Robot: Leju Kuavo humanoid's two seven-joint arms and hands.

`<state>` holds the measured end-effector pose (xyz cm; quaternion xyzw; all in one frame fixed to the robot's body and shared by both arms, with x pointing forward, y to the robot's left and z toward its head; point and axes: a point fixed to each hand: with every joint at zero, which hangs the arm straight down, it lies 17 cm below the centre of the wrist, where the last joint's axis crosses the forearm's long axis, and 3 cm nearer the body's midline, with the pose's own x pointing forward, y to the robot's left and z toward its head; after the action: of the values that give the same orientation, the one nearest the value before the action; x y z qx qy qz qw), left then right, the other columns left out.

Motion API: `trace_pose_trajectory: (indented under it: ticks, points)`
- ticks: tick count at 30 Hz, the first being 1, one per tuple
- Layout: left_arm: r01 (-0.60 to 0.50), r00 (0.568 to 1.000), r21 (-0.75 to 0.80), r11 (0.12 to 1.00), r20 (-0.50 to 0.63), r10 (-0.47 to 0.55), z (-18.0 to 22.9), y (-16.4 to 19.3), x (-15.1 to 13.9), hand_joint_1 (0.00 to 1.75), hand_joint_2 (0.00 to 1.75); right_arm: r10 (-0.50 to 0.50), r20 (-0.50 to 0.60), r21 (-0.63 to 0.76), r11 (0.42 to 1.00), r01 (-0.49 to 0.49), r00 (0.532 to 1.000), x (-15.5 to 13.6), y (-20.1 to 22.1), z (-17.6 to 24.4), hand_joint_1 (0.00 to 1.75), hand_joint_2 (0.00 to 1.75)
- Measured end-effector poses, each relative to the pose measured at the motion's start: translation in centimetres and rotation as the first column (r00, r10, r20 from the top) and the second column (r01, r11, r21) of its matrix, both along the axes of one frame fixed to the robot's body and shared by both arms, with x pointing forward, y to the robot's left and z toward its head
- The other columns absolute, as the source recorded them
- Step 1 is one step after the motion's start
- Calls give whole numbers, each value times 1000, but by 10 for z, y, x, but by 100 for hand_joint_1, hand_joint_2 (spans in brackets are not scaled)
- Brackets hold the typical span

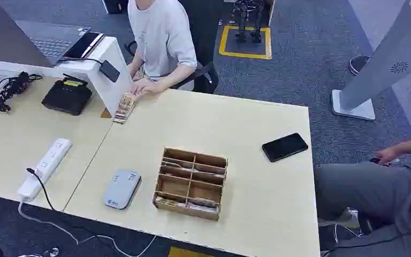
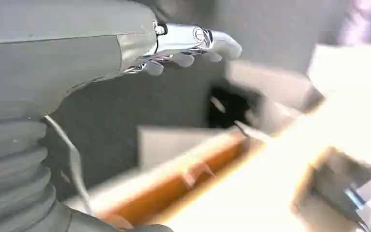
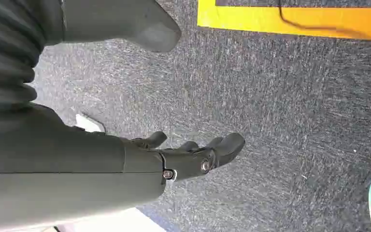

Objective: Pass the card to the sensor for recognition and then transmit it.

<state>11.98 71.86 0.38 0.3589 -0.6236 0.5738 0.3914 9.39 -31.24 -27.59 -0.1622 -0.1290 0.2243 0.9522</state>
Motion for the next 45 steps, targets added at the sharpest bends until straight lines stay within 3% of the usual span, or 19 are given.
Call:
trace_pose_trajectory:
  ticks: [3, 4, 5, 7, 8, 10, 12, 13, 15, 19, 22, 31, 45]
  points:
    - [101, 994, 131, 986, 30, -106, 48, -6, 35, 0, 175, 4, 7, -11, 1000, -4, 1000, 1, -1, 1, 0, 175]
    - [149, 989, 208, 967, -10, -151, 75, -9, 52, 0, 175, 5, 26, -9, 1000, -5, 1000, 3, -1, 1, 0, 175]
    - [192, 981, 300, 934, -99, -169, 105, -13, 71, 0, 175, 5, 52, -3, 1000, -5, 999, 7, 0, 2, 0, 175]
    - [284, 927, 472, 835, -358, -113, 162, -46, 141, 0, 175, 1, 91, 15, 1000, -3, 996, 12, 2, 4, 0, 175]
    - [367, 878, 549, 751, -472, -84, 185, -75, 184, 0, 175, 0, 99, 15, 1000, -1, 995, 14, 0, 5, 0, 175]
    - [573, 798, 691, 441, -593, -107, 229, -188, 273, 0, 175, -6, 104, 16, 1000, 4, 995, 15, -1, 5, 0, 175]
    - [640, 767, 738, 211, -604, -214, 247, -285, 308, 0, 175, -10, 101, 15, 1000, 8, 995, 14, -2, 5, 0, 175]
    - [637, 757, 754, 159, -573, -314, 255, -325, 313, 0, 175, -12, 101, 15, 1000, 11, 995, 13, -2, 5, 0, 175]
    - [619, 740, 774, 132, -519, -427, 267, -360, 313, 0, 175, -15, 91, 15, 1000, 13, 996, 7, -3, 4, 0, 175]
    - [593, 732, 800, 96, -485, -479, 282, -387, 308, 0, 175, -18, 80, 15, 1000, 17, 997, 1, -2, 2, 0, 175]
    - [594, 730, 803, 46, -514, -450, 281, -398, 304, 0, 175, -9, 78, 15, 1000, 8, 997, 0, -2, 2, 0, 175]
    - [637, 694, 770, 30, -557, -456, 257, -397, 293, 0, 175, 5, 76, 10, 1000, -6, 997, 0, -4, 2, 0, 175]
    - [638, 693, 769, 24, -561, -453, 256, -396, 291, 0, 175, 6, 76, 9, 1000, -7, 997, 0, -5, 2, 0, 175]
